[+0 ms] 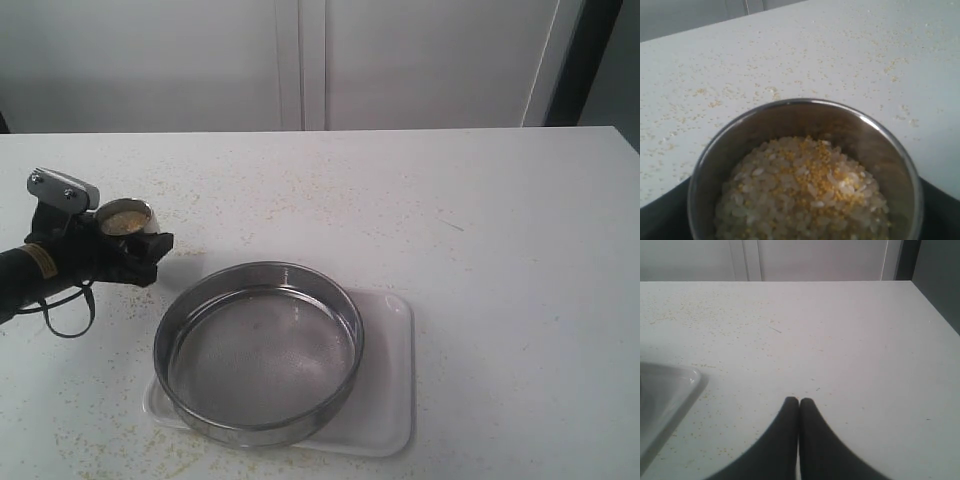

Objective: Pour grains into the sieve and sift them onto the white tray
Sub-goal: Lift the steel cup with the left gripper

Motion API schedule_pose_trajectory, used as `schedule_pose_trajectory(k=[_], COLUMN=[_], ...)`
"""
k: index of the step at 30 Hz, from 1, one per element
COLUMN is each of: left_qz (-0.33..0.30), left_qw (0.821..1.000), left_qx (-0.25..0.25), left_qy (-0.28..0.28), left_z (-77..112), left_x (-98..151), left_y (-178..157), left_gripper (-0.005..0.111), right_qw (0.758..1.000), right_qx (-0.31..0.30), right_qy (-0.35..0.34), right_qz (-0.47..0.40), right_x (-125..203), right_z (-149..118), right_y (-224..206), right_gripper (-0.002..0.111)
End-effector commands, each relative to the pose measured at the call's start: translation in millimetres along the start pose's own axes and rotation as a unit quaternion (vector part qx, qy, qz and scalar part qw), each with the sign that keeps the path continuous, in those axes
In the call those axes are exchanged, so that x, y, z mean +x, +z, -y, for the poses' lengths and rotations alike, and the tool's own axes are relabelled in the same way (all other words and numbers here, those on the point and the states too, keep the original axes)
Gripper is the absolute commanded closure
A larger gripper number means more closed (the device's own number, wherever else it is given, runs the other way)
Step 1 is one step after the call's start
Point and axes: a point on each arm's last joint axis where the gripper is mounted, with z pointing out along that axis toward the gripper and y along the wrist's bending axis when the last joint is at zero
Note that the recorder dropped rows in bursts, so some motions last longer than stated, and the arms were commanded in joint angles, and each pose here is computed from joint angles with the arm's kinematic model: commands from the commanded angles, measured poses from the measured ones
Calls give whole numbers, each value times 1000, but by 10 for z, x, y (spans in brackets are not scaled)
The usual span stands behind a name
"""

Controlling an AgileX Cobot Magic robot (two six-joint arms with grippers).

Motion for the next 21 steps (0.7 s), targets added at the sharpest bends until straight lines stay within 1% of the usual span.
schedule_pose_trajectory(k=[1, 4, 9, 13, 14, 18, 21], left_qz=[15, 14, 26, 16, 19, 22, 4], left_qw=[1000, 999, 999, 999, 999, 999, 999], left_qx=[-12, -17, -7, -3, 4, 15, 9], left_qy=[18, 29, 34, 40, 47, 44, 43], left_z=[-21, -24, 15, 44, 67, 122, 137], left_x=[-261, -392, -633, -777, -833, -1002, -1075], left_y=[-102, -172, -309, -427, -470, -616, -724], left_gripper=[107, 107, 107, 107, 107, 107, 107], right_qw=[1000, 1000, 1000, 1000, 1000, 1000, 1000], right_qx=[0, 0, 0, 0, 0, 0, 0], right_qy=[-1, -1, -1, -1, -1, -1, -1], right_qz=[2, 2, 2, 2, 2, 2, 2], right_x=[15, 15, 15, 15, 15, 15, 15], right_z=[2, 2, 2, 2, 2, 2, 2], right_y=[3, 3, 3, 3, 3, 3, 3], right_gripper=[108, 108, 108, 108, 108, 108, 108])
